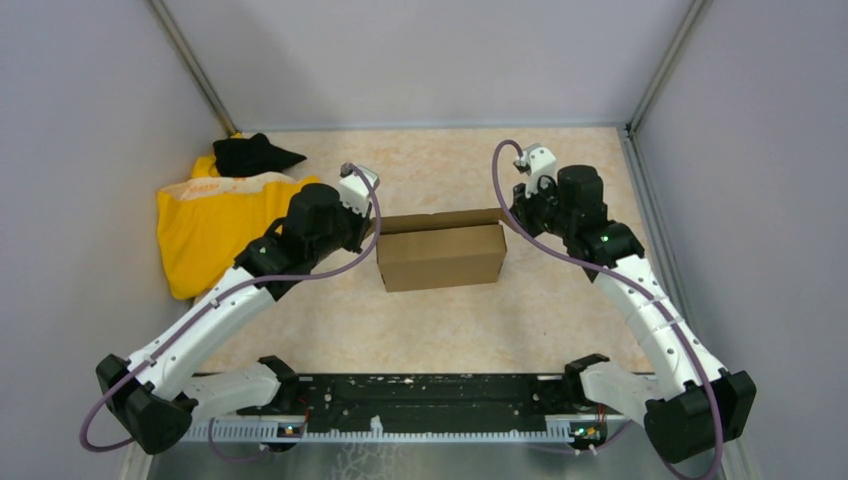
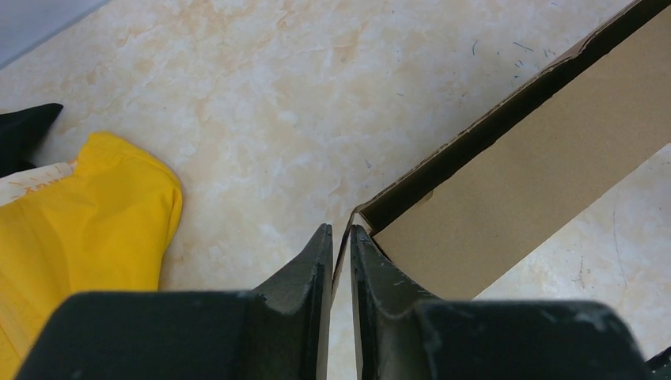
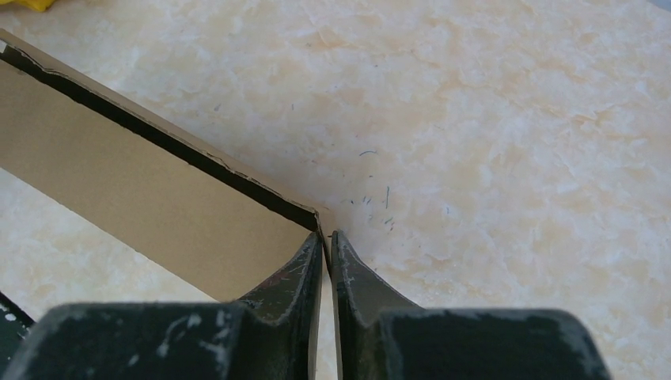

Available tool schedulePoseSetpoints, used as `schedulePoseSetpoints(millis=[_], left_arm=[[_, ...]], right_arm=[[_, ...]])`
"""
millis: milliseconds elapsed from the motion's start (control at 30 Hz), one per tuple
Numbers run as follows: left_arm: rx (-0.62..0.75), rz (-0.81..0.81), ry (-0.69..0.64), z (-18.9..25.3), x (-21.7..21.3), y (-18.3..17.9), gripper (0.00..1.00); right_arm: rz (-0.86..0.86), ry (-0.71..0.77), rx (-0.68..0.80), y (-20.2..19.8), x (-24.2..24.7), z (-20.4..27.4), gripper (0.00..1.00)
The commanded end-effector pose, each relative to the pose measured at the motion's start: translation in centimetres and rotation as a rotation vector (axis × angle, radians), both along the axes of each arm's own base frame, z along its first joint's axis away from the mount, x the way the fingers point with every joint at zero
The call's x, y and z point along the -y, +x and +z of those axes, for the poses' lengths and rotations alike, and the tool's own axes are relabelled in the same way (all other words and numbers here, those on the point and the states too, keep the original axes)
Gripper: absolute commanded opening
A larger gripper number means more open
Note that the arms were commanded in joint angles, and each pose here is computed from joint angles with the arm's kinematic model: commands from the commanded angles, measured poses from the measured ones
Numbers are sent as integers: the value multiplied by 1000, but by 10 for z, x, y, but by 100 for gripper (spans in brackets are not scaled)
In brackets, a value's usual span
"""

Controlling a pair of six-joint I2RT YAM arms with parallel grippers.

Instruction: Fold the paper box

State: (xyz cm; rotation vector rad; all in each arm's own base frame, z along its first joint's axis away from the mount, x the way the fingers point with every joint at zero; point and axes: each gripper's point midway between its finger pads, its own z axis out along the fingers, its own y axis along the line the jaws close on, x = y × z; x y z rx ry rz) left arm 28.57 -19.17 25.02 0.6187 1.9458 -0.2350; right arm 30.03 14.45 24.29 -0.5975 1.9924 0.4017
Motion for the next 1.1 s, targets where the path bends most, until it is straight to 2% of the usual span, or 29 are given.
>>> schedulePoseSetpoints(millis=[0,467,1067], left_arm=[[15,-19,-33,13,8,1,19],[-17,-15,-45,14,11,0,18],[-70,17,-59,7,9,-4,20]], right_arm=[[17,36,106,6,-8,36,9],[16,25,98,4,-10,37,0],[-17,10,64,1,-11,34,0]])
